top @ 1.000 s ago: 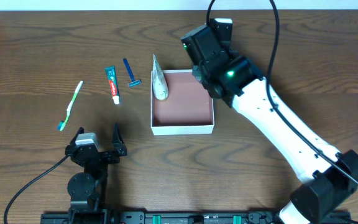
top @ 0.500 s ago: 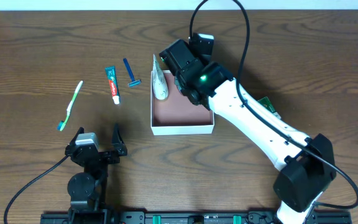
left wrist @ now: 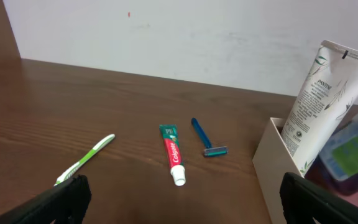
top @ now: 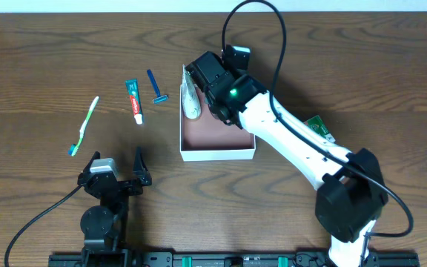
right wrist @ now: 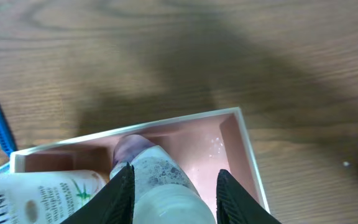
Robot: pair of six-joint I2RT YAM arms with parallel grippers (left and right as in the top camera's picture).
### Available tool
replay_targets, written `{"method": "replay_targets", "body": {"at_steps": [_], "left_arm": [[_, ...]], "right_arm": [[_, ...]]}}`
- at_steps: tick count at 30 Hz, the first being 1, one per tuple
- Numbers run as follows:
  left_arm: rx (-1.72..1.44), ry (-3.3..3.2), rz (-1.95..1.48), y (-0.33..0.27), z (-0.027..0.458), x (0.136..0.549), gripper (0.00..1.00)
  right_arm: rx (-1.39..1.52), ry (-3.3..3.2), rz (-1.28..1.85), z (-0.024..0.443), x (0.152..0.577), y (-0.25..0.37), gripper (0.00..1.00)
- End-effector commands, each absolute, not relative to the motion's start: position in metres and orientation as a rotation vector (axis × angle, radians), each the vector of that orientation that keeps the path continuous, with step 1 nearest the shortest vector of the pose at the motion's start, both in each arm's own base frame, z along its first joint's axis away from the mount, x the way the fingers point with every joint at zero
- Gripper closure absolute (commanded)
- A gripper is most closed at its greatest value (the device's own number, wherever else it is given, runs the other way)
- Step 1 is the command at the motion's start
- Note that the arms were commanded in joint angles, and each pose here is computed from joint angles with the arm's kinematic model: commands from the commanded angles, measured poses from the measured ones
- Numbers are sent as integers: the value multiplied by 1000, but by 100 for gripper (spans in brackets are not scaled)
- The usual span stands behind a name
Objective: Pack container
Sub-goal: 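Carry the soap bottle over the box and lower it in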
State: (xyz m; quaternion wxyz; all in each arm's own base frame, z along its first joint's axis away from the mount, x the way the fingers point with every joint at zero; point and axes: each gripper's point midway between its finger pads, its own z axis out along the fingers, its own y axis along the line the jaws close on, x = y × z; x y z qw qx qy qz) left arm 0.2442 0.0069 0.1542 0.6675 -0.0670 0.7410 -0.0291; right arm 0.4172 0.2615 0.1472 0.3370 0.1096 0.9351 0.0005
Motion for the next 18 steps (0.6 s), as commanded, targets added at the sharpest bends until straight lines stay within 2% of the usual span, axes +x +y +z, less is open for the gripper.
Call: {"method": "replay_targets", "body": {"at_steps": [1,18], "left_arm": [[-153,1719,-40,10,137,244,2],[-153,1719,-40,10,137,244,2]], "right_arm": [[323,2407,7,147,422,266,99],[326,2394,29,144,428,271,99]]}}
